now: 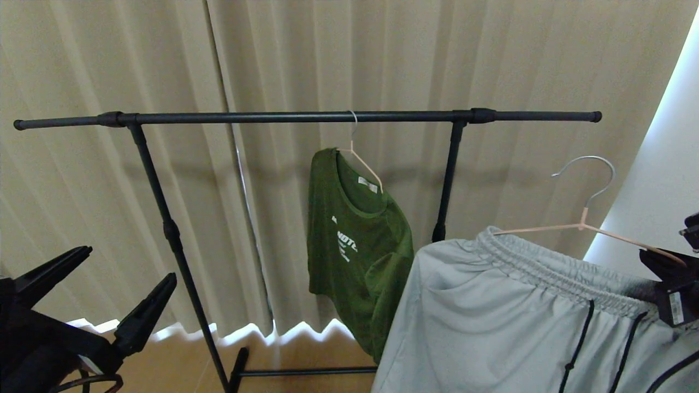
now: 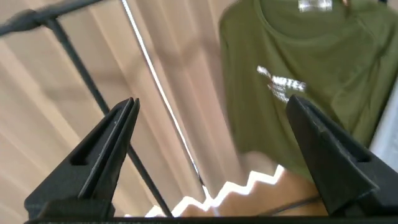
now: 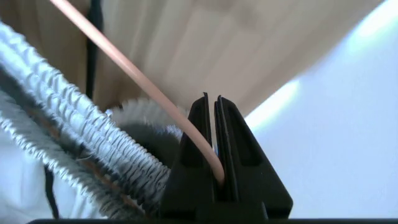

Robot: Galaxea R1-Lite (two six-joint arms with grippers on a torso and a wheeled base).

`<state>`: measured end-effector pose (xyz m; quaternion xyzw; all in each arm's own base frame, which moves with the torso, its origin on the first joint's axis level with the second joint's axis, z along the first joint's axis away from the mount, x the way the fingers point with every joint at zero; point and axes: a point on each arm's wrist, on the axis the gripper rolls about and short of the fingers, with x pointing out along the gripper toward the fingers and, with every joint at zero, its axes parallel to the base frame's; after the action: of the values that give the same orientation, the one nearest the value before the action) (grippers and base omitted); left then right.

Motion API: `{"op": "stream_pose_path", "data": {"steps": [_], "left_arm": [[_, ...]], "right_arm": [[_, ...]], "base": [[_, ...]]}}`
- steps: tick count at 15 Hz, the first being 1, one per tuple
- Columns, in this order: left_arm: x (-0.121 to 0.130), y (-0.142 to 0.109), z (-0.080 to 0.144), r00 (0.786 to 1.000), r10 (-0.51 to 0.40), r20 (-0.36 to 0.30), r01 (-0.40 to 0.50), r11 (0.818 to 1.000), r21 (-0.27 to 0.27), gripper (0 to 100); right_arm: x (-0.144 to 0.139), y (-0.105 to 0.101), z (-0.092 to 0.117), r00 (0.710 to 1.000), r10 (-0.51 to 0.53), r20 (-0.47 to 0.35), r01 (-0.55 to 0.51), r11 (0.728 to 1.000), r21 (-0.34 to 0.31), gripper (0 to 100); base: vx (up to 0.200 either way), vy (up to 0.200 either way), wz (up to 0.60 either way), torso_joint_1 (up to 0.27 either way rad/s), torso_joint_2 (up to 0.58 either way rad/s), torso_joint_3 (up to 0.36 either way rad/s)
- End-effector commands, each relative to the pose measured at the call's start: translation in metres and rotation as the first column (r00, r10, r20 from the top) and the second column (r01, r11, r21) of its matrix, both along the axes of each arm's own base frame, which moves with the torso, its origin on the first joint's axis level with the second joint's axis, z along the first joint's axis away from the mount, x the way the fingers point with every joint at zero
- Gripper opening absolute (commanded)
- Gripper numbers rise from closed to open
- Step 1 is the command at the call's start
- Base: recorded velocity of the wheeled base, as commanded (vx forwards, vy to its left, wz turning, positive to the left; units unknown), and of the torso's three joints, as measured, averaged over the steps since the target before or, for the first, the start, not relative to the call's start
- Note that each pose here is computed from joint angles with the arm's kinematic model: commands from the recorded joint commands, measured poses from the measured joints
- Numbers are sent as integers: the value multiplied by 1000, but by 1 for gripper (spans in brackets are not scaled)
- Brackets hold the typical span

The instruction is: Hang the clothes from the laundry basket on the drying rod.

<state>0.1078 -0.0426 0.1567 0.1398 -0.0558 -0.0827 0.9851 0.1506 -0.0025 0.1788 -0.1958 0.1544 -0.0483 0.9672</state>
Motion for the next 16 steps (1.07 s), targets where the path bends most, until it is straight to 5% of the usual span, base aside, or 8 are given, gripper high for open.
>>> {"op": "stream_pose_path", "data": {"steps": [1, 4, 16], "left_arm": [[-9, 3, 6, 998, -46, 53, 47, 999, -21, 100], [-10, 1, 4, 986, -165, 40, 165, 986, -6, 100], [-14, 2, 2, 983, -182, 21, 183, 980, -85, 100]], "right_arm": [[-31, -7, 7, 996, -80, 36, 81, 997, -9, 0], [-37, -13, 9, 990, -133, 38, 133, 991, -4, 0], [-31, -14, 5, 983, -134, 128, 135, 991, 1, 0]], "base": [[0, 0, 0, 0, 0, 0], [0, 0, 0, 0, 0, 0], [0, 0, 0, 0, 0, 0]]}}
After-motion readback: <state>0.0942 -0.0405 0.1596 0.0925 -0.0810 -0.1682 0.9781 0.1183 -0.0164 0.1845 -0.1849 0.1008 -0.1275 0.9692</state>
